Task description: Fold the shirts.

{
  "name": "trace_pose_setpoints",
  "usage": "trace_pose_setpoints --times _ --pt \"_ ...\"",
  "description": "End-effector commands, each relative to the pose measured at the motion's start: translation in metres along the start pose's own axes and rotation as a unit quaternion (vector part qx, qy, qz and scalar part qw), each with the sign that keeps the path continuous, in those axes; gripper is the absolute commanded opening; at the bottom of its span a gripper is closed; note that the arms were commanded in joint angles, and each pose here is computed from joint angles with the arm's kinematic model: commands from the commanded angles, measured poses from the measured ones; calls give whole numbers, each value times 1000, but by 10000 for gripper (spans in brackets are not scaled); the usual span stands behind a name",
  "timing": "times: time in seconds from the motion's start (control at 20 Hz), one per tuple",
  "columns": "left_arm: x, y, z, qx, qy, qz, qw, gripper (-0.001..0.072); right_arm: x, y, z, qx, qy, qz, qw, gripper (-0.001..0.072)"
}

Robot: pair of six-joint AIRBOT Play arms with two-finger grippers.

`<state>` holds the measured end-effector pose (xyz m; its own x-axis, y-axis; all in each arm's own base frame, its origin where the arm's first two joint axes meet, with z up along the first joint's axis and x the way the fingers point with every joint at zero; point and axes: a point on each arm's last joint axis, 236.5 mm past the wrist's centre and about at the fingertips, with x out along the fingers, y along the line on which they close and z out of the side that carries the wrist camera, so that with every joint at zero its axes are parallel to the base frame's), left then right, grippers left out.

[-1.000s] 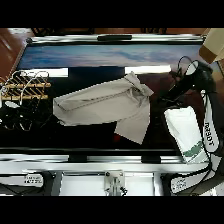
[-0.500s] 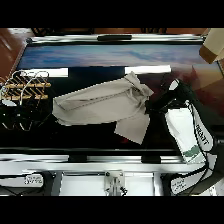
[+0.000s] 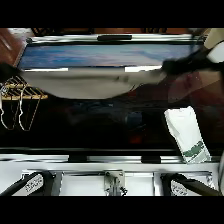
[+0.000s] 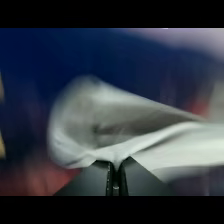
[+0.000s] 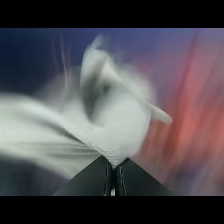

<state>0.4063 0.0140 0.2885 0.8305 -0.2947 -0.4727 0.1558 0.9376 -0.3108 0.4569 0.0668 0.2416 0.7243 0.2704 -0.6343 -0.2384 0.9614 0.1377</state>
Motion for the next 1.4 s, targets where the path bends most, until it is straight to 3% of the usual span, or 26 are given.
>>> trace_pose_setpoints --times 0.0,0.1,0.2,0.3,0.45,0.6,0.8,1.05,1.2,1.35 --pt "-210 -129 127 153 -312 25 937 36 -236 37 124 -81 -331 -60 938 67" --pt "-297 -170 129 152 -408 39 899 36 -335 65 119 -92 -425 -57 899 67" --pt "-343 -180 106 145 -434 76 886 36 -392 80 96 -93 -462 -58 880 67" --pt "-354 -173 83 129 -417 110 893 36 -420 78 75 -77 -469 -73 877 67" --pt "-323 -150 62 110 -342 129 924 36 -405 52 55 -50 -417 -119 900 67" --pt "-270 -114 49 113 -257 145 949 37 -346 34 38 -36 -308 -127 942 67" --pt "-159 -38 11 77 -92 151 981 36 -210 -7 -9 -2 -59 -134 989 68" --pt "-13 59 -109 -31 171 124 977 37 -12 -13 -110 60 224 -39 972 68" --pt "64 89 -164 -79 260 96 958 36 98 -28 -151 80 263 -35 961 68" --pt "141 106 -166 -90 239 84 963 37 179 -38 -136 93 187 -32 977 68"
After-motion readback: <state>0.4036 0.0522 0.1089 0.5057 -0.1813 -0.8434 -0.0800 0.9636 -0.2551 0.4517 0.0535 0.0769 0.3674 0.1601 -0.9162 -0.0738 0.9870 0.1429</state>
